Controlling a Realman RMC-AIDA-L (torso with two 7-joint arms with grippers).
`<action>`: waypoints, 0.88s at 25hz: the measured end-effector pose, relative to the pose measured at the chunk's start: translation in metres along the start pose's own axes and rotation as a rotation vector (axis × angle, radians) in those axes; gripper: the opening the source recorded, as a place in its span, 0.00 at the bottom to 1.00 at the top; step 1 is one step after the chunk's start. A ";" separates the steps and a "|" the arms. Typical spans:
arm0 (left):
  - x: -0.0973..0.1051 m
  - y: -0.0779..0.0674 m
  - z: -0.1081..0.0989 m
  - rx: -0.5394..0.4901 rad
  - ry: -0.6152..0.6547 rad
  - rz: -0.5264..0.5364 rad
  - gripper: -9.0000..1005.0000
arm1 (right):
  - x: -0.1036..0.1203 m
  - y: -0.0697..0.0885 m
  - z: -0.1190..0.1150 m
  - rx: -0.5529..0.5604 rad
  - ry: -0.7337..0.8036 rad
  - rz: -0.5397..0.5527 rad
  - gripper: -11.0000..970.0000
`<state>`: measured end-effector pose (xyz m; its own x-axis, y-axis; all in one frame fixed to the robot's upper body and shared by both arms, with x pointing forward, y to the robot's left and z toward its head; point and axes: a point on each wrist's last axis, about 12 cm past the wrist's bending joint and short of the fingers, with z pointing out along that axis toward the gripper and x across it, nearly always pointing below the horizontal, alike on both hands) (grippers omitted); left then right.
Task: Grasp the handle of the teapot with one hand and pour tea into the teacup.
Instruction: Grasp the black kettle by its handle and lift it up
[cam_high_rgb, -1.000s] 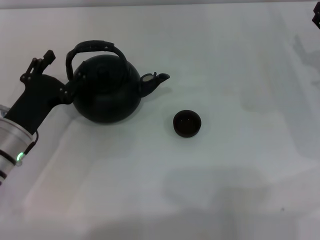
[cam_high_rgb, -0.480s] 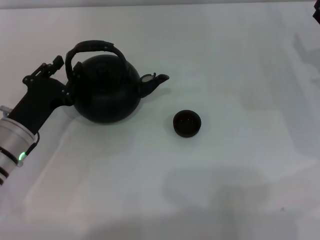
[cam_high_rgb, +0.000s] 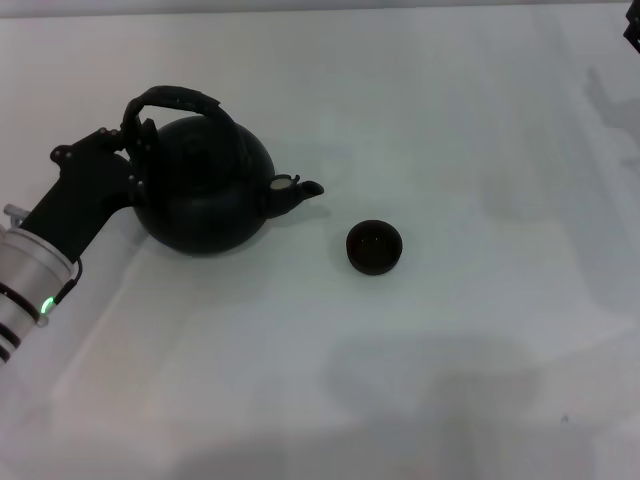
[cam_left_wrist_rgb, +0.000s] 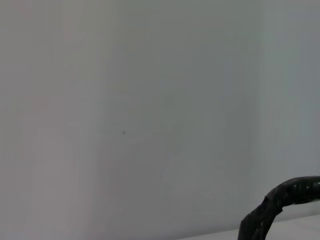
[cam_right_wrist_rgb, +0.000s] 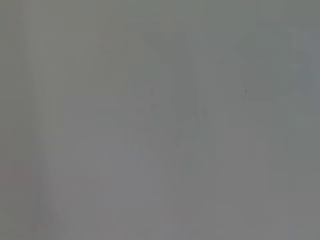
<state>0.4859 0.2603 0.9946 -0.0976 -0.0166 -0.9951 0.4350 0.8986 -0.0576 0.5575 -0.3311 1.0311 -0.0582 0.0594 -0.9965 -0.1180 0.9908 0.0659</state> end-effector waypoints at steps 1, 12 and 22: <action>0.000 0.000 0.001 0.002 0.000 0.002 0.21 | 0.000 0.000 0.000 -0.001 0.000 0.000 0.89; -0.016 0.005 0.009 0.031 -0.078 0.036 0.13 | 0.001 0.001 0.001 -0.007 0.007 0.000 0.89; -0.042 0.013 0.027 0.150 -0.165 0.140 0.13 | 0.002 0.001 0.000 -0.006 0.012 0.007 0.89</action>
<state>0.5200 0.2603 1.0335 0.1150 0.0205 -0.9932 0.5627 0.8226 0.0821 0.5569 -0.3299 1.0293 -0.0712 0.0649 -0.9954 -0.1232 0.9897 0.0733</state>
